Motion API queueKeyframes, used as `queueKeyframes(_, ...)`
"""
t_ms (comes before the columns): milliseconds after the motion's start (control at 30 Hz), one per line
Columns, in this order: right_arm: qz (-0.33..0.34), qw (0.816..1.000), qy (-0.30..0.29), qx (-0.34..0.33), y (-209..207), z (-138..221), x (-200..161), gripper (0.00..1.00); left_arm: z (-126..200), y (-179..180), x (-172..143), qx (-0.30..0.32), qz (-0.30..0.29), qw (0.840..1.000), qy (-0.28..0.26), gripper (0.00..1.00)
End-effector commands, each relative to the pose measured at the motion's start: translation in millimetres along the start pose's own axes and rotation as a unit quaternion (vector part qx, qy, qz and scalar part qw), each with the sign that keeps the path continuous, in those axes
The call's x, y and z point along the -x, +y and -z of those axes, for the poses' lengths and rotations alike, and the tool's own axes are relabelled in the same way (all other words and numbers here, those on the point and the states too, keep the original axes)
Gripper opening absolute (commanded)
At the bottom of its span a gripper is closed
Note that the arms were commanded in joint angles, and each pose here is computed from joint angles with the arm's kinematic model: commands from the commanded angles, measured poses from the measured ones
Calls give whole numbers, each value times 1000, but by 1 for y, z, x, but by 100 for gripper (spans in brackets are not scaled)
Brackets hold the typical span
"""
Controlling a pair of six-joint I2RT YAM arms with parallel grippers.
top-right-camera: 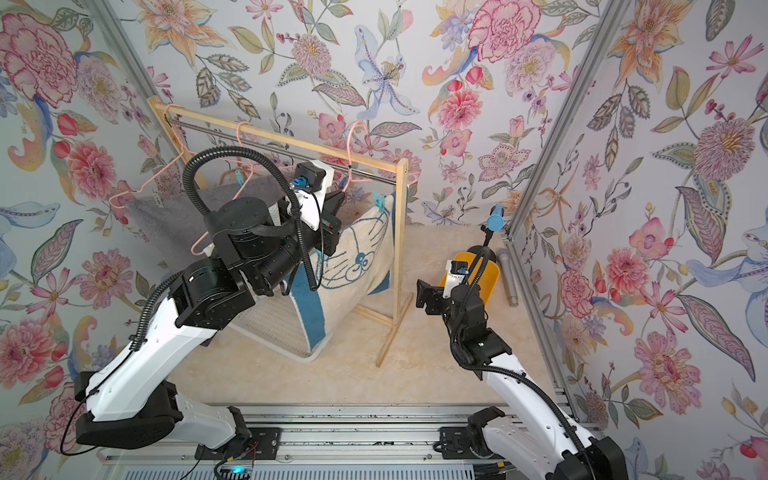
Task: Remove the clothespins securing towels to the hanger
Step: Pick up the hanger from the clothesline, then adjust the clothesline at the center of the board.
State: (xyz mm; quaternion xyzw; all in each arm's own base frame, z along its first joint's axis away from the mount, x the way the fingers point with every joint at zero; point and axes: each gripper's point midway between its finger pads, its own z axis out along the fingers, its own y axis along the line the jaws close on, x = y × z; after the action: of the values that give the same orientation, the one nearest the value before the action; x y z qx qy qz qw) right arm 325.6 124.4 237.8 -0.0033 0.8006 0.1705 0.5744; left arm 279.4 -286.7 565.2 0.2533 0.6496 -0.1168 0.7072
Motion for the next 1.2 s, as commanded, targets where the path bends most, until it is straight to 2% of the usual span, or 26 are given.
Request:
queueKeyframes(0,18,999,-40,25,12,17,11,96,22,27,31,23,5,999,-37,0)
queueKeyframes(200,53,993,-58,92,35,43,-11,96,28,42,34,39,2,999,-33,0)
queueKeyframes(433,66,982,-76,158,72,55,-45,97,28,48,31,45,4,999,-27,0)
queueKeyframes(567,36,986,-84,136,76,41,-52,99,27,50,29,48,7,999,-24,0)
queueKeyframes(667,-25,991,-94,95,65,27,-51,99,30,51,29,47,11,999,-24,0)
queueKeyframes(833,-110,984,-120,72,59,10,-47,100,35,51,27,43,11,999,-24,0)
queueKeyframes(1000,-137,982,-107,81,68,-15,-47,100,40,54,26,46,9,999,-27,0)
queueKeyframes(1167,-154,980,-103,68,60,-37,-48,100,45,59,23,52,7,998,-28,0)
